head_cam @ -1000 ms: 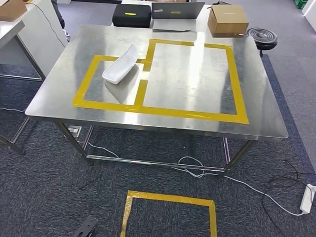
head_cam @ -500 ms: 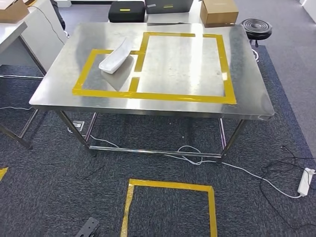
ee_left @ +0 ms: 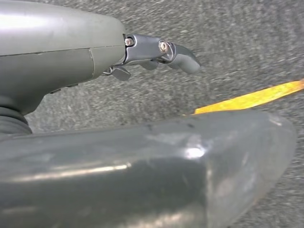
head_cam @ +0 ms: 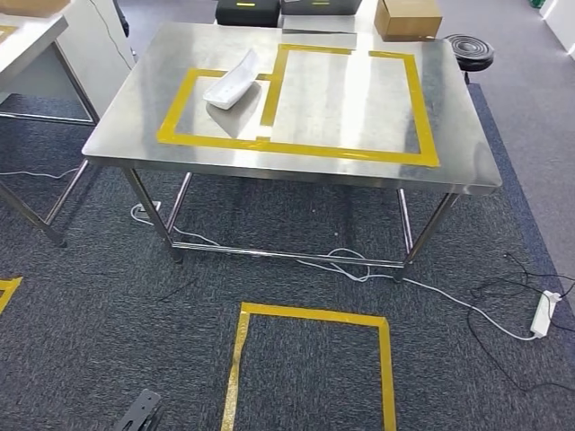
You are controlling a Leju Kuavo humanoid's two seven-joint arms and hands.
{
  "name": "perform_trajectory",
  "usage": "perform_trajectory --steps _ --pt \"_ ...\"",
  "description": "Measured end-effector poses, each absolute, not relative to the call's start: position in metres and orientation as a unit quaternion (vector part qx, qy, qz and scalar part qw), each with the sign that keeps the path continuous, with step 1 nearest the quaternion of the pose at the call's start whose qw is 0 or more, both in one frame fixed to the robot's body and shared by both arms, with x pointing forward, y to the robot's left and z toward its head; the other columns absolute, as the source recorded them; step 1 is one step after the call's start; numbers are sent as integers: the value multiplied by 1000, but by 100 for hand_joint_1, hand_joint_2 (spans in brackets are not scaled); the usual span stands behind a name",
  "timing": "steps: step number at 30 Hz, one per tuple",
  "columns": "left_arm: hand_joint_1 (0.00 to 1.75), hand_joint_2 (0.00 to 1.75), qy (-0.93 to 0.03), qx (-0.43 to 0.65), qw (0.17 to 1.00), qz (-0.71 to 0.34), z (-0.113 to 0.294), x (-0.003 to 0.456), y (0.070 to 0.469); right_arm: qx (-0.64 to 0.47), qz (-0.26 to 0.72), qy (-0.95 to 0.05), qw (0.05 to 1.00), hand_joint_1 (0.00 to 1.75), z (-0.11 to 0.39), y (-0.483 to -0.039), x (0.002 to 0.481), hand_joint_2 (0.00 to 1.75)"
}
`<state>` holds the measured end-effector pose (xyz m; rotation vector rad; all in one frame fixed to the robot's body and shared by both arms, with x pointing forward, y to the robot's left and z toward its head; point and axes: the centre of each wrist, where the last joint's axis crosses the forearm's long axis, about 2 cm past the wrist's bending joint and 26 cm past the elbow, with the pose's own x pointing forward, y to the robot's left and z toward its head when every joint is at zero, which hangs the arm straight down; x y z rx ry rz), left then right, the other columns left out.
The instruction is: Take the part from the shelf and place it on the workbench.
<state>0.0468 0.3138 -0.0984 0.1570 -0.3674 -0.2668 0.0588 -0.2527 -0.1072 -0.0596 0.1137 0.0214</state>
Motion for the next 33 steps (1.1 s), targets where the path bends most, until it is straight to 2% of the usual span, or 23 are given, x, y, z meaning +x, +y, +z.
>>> perform_trajectory --steps 7,15,23,26,30,33 --pt "0 0 -181 108 971 -115 -101 47 320 -13 61 84 994 0 -106 -242 64 0" --pt "0 0 -179 111 975 -72 -104 49 309 -48 85 60 993 0 -106 -239 62 0" --pt "0 0 -172 38 984 -22 -102 53 284 -74 125 59 988 0 -106 -243 65 0" --pt "0 0 -173 50 983 -20 -101 52 279 -77 107 55 990 0 -106 -245 62 0" --pt "0 0 -195 89 976 39 -103 55 280 -74 24 38 996 0 -105 -237 59 0" --pt "0 0 -193 92 974 72 -105 54 278 -65 -16 33 997 0 -105 -228 58 131"
